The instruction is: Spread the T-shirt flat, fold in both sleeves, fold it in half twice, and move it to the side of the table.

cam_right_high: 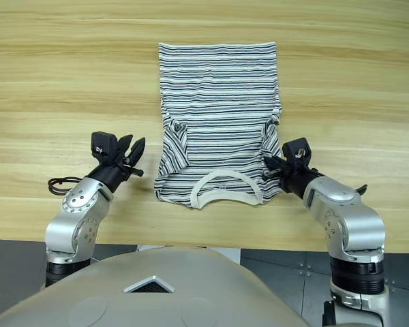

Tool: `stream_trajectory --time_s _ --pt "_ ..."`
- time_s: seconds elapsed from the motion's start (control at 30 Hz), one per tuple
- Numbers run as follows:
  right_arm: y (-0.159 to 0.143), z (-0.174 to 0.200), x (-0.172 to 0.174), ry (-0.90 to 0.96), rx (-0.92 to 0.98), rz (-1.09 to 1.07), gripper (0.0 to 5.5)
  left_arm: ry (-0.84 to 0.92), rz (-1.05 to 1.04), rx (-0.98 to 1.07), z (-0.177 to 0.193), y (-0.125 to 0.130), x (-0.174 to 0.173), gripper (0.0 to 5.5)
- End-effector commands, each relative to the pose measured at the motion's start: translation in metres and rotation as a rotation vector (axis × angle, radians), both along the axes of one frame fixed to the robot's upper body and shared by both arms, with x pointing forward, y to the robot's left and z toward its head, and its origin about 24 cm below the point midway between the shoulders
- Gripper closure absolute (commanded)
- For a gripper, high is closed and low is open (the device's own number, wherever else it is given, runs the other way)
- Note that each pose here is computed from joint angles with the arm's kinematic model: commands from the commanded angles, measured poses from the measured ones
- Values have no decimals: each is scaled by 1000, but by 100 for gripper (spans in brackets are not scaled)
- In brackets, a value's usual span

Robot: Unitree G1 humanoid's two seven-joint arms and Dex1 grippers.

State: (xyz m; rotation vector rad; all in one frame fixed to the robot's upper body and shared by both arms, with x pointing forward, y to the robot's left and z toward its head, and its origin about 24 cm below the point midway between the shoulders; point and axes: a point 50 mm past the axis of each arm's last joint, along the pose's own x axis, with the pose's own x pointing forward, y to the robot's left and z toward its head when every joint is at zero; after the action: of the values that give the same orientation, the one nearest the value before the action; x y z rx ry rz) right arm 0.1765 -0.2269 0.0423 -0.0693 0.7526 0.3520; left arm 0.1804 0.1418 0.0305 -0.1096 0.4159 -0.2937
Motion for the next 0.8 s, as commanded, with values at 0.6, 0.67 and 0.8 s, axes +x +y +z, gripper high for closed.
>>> stream_trajectory --time_s 0.6,0.67,0.8 --pt "12 20 6 -82 49 103 431 -7 10 13 -1 2 2 373" --pt "14 23 6 -96 66 109 431 -6 11 13 -1 2 1 373" --pt "18 26 4 -91 90 134 431 -4 12 14 -2 3 1 373"
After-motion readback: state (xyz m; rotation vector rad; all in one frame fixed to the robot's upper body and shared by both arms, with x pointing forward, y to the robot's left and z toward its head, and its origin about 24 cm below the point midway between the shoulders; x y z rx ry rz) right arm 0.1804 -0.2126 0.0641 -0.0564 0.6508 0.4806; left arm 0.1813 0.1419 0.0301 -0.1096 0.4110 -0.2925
